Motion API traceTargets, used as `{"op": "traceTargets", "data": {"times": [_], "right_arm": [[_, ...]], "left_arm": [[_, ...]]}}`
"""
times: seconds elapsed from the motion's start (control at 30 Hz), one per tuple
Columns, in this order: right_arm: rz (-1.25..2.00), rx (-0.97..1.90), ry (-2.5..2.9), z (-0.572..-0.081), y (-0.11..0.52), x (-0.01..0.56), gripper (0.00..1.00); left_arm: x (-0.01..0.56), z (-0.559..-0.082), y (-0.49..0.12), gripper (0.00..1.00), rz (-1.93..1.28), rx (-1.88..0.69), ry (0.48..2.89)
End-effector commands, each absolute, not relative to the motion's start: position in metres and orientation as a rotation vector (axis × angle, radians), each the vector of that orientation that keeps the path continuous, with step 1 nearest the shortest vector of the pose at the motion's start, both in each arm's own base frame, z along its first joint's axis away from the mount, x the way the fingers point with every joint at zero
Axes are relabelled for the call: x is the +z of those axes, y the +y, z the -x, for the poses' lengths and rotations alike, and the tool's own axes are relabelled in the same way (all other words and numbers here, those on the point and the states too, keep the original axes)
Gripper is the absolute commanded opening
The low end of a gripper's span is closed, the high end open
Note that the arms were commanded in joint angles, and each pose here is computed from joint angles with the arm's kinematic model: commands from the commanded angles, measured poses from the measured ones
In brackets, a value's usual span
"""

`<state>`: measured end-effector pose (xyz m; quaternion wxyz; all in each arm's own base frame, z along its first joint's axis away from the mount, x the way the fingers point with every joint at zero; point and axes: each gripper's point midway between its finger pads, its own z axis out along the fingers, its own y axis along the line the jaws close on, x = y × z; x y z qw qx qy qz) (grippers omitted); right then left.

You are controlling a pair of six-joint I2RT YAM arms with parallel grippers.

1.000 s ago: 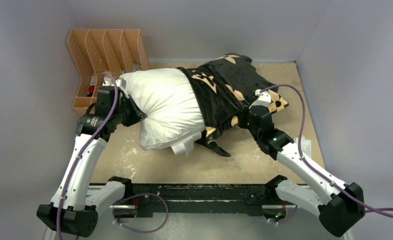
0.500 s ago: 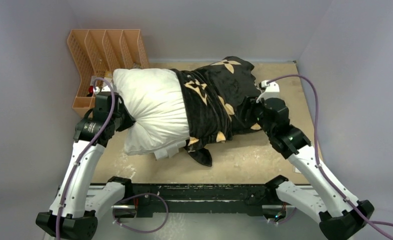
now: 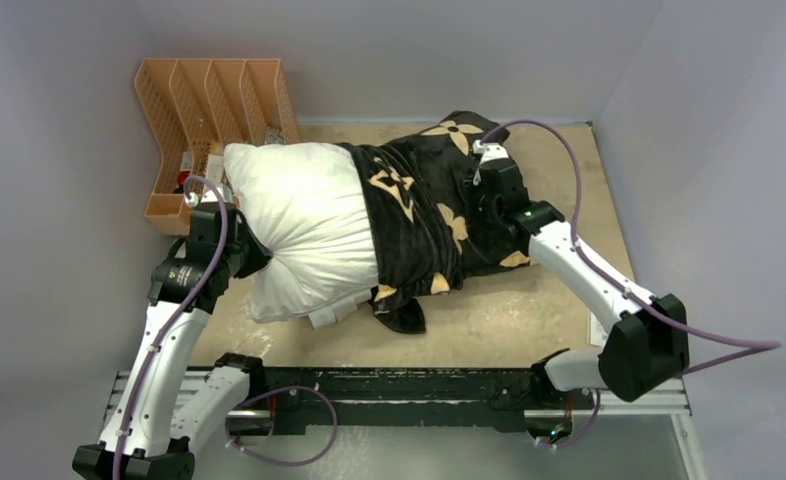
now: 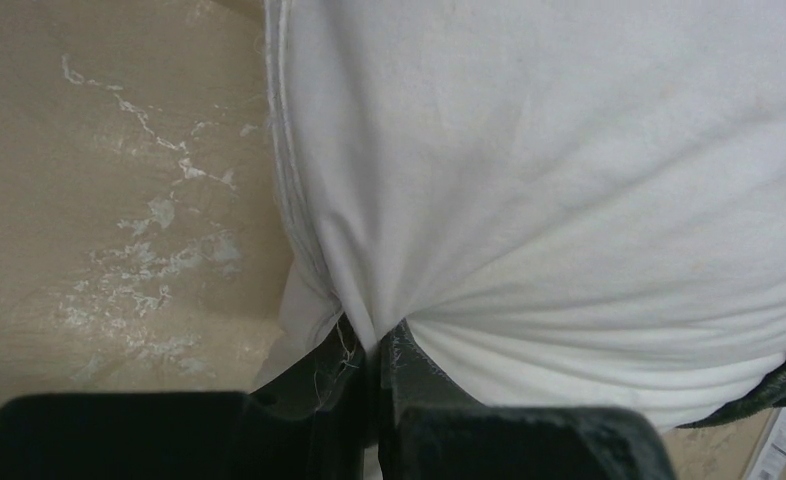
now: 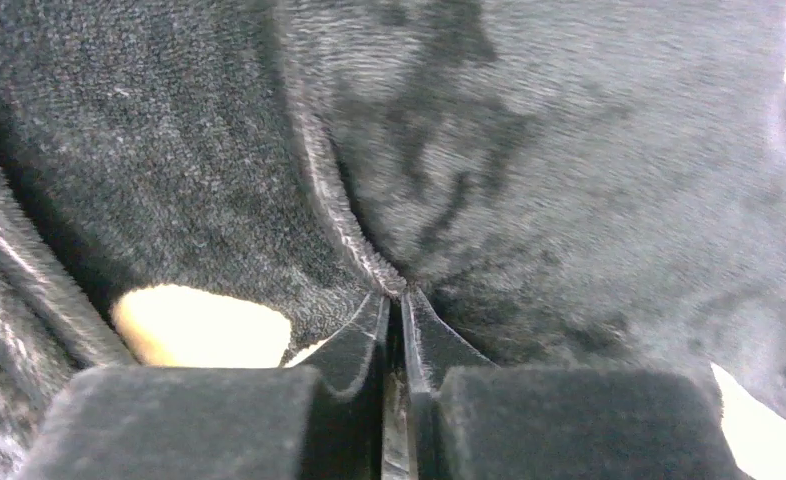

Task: Remove the pillowcase from the pillow
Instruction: Remove the pillow from the pillowcase.

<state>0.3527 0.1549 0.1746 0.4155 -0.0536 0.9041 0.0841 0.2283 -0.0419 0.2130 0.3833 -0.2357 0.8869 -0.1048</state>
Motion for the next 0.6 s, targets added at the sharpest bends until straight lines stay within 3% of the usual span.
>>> {"op": "traceTargets", "data": {"times": [0.0,0.37,0.57], "right_arm": [[-0.05,0.051,2.187,-0.352,0.101,0.194,0.0],[-0.358,-0.088,2.038,-0.304,0.027,0.222,0.0],[-0.23,0.132,1.894,-0.284,0.047,0.273,0.0]], "left_arm": [[0.231,-0.236,-0.016,0.0,0.678,-0.16,2.121],[0.228,-0.23,0.006,0.0,0.749,-0.027,2.083],[0.228,-0.234,-0.01,0.0,0.667,-0.13,2.09]]}}
